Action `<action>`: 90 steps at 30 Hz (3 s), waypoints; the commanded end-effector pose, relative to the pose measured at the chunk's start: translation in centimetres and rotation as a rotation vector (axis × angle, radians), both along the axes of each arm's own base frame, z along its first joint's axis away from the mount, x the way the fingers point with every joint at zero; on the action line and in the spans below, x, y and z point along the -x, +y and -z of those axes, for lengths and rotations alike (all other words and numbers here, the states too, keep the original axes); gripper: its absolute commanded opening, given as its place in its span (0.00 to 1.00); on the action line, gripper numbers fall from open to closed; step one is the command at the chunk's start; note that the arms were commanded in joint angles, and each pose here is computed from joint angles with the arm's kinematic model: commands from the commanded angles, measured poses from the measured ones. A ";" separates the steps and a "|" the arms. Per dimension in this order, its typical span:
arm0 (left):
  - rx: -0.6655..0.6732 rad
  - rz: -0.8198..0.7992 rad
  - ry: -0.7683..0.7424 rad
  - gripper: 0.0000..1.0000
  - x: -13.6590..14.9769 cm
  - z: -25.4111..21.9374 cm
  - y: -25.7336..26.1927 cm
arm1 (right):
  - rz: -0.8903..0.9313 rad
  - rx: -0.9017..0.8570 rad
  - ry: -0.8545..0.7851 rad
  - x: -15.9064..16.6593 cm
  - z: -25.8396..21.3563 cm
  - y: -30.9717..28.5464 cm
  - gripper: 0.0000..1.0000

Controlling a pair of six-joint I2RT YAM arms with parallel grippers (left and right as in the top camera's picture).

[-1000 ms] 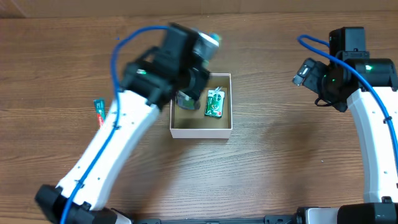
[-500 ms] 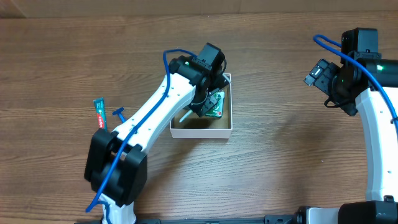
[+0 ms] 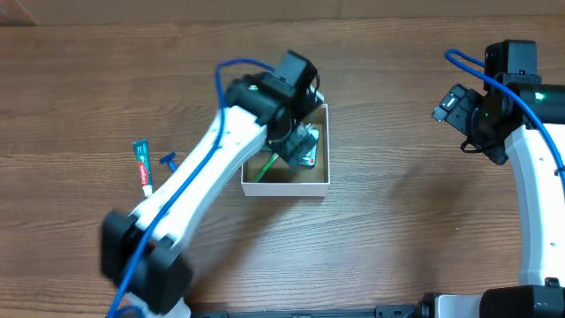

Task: Pack container
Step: 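Lift the toothbrush into the box and release it, then grasp the blue razor with the left gripper, then carry the blue razor into the box and release it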

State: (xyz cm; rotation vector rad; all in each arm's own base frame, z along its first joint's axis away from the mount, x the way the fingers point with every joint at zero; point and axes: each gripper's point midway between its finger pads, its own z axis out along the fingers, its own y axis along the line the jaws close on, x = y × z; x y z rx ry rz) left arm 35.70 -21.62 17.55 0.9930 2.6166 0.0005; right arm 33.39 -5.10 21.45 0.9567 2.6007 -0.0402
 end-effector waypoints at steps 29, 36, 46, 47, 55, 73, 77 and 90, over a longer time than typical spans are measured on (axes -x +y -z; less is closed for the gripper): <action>0.069 -1.123 0.400 1.00 1.0 15.9 20.7 | 0.011 0.030 0.019 0.5 0.1 -0.5 1.00; 0.043 -1.112 0.451 1.00 1.2 18.6 20.6 | 0.012 0.031 0.018 0.5 0.1 -0.5 1.00; 0.040 -1.086 0.451 0.52 1.1 19.0 20.5 | 0.011 0.030 0.022 0.5 0.1 -0.5 1.00; 0.038 -1.085 0.454 0.53 1.2 19.0 20.5 | 0.011 0.030 0.022 0.5 0.1 -0.5 1.00; 0.028 -1.087 0.466 0.12 1.6 18.9 20.5 | 0.011 0.030 0.025 0.6 0.1 -0.5 1.00; 0.063 -0.972 0.166 0.04 -4.3 3.5 19.0 | 0.007 0.031 0.037 0.9 0.2 -0.5 1.00; 0.157 -0.769 -0.017 0.04 -5.1 -3.6 14.0 | 0.004 0.032 0.038 0.9 0.2 -0.5 1.00; -0.001 -0.053 -0.061 0.04 -0.8 -1.5 -0.8 | 0.004 0.031 0.038 0.9 0.2 -0.5 1.00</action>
